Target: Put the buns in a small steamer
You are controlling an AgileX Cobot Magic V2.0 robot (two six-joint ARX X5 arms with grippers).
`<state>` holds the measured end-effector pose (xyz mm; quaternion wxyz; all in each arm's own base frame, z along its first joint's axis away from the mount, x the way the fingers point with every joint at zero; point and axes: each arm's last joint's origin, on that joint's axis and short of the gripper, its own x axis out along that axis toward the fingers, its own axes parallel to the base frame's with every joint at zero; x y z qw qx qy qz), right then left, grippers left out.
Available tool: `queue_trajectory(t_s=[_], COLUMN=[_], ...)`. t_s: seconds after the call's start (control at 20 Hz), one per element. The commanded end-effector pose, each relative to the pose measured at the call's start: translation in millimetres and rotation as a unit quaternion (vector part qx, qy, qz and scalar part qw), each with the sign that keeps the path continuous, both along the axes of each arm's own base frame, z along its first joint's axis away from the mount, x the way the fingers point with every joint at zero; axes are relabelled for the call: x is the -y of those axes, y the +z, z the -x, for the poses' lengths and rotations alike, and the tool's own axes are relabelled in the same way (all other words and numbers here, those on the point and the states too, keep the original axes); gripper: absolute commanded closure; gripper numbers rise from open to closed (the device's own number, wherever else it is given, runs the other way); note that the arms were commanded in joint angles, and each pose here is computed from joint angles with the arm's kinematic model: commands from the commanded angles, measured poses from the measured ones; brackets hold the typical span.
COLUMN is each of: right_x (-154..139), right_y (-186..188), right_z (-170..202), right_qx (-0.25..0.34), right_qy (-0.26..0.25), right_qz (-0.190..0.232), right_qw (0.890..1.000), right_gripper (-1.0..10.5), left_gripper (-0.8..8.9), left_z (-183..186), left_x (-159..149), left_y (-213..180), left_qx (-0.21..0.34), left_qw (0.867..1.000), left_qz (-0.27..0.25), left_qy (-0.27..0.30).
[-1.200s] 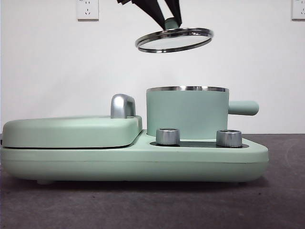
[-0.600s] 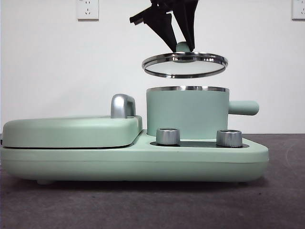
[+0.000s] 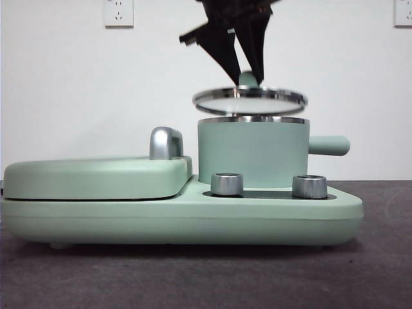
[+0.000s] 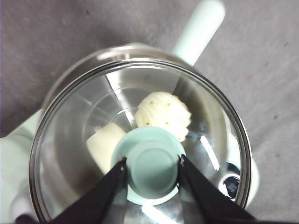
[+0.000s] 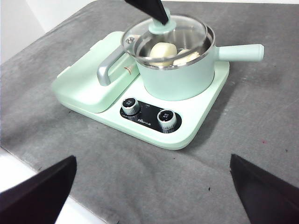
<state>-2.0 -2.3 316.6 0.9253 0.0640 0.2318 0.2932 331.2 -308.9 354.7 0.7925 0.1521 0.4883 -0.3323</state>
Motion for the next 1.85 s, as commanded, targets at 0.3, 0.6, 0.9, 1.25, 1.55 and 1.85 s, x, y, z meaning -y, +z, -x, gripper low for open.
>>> queue_trajectory(t_s=[0.3,0.6,0.9,1.25,1.55,1.85], right_x=[0,0,0,0,1,0], right_y=[3,3,3,3,2,2], right_z=[0,0,0,0,1,1], right_qx=[0.01,0.009,0.009,0.009,0.006,0.006], right_qy=[0.006,0.006,0.006,0.006,0.005,0.009], right_qz=[-0.004,-0.004,-0.004,-0.004,0.0,-0.002], right_qw=[1.0,1.0,1.0,1.0,1.0,1.0], right_gripper=[4.2,4.2,4.2,4.2,4.2,4.2], left_gripper=[8.03,8.03,8.03,5.03,3.09,3.13], left_z=[-6,-12,-17,-14,12,72], left_x=[9,10,16,13,-17,-55], left_y=[-2,-10,-24,-24,30,99], left_qx=[0.029,0.025,0.019,-0.001,0.003,0.04], left_qw=[0.999,1.0,1.0,1.0,0.999,0.996], left_qz=[0.015,0.009,-0.002,-0.009,0.026,0.081], left_qy=[-0.015,-0.015,-0.024,-0.01,0.03,0.018])
